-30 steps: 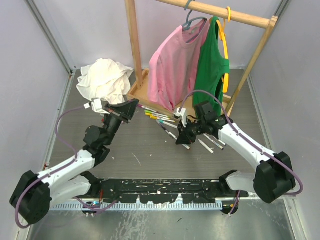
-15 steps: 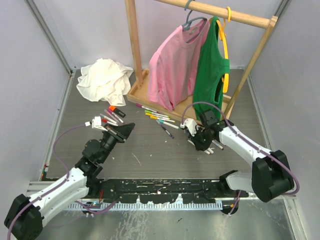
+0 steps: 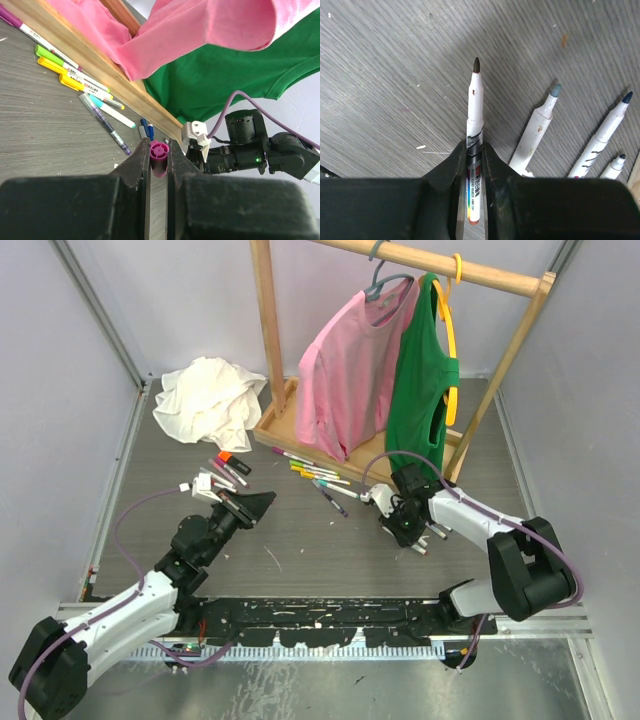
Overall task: Open the pen caps
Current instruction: Place the pen at the center of the board.
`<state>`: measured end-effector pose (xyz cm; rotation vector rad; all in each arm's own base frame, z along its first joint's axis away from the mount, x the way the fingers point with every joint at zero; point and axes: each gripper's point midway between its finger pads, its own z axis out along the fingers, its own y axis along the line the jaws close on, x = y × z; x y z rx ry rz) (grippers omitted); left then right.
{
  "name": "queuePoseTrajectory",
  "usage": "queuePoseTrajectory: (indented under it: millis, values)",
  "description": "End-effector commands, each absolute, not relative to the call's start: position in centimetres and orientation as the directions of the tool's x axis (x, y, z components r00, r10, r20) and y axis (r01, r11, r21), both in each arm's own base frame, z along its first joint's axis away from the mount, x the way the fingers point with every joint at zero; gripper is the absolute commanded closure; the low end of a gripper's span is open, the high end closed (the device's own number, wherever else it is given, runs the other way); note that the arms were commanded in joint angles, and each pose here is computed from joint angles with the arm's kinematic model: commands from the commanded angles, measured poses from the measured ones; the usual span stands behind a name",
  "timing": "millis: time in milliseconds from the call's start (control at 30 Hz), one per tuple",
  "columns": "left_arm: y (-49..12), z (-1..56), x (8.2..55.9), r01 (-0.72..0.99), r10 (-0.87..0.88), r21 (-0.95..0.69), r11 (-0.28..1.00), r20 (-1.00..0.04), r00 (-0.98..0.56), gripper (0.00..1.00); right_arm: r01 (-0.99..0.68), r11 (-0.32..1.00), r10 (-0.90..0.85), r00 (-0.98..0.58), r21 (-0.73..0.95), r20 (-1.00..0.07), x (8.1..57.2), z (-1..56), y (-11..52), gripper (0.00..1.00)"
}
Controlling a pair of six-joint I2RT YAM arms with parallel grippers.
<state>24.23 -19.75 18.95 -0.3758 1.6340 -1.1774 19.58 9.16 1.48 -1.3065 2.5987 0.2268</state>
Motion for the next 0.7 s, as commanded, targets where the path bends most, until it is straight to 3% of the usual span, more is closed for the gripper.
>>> queuePoseTrajectory:
  millis: [0,367,567,667]
  values:
    - [-20.35,20.78,24.03,0.348,-0.737,-0.839,0.419,-0.538,-0.409,1.00,-0.786,0.619,-0.755,-0.592,-0.008,-0.283,20.79,1.58,8.96,0.87]
    - [-20.41,20.97,23.80,0.351,-0.743,-0.846,0.400,-0.524,-0.417,1.00,-0.777,0.629,-0.752,-0.604,-0.013,-0.263,20.88,1.15,8.70,0.67]
    - [-20.48,21.01,23.81,0.351,-0.742,-0.848,0.398,-0.522,-0.420,1.00,-0.773,0.634,-0.750,-0.609,-0.017,-0.257,21.00,1.03,8.64,0.66]
    - [-20.53,20.97,23.79,0.351,-0.741,-0.848,0.398,-0.522,-0.423,1.00,-0.764,0.645,-0.743,-0.619,-0.026,-0.254,21.25,1.01,8.55,0.72]
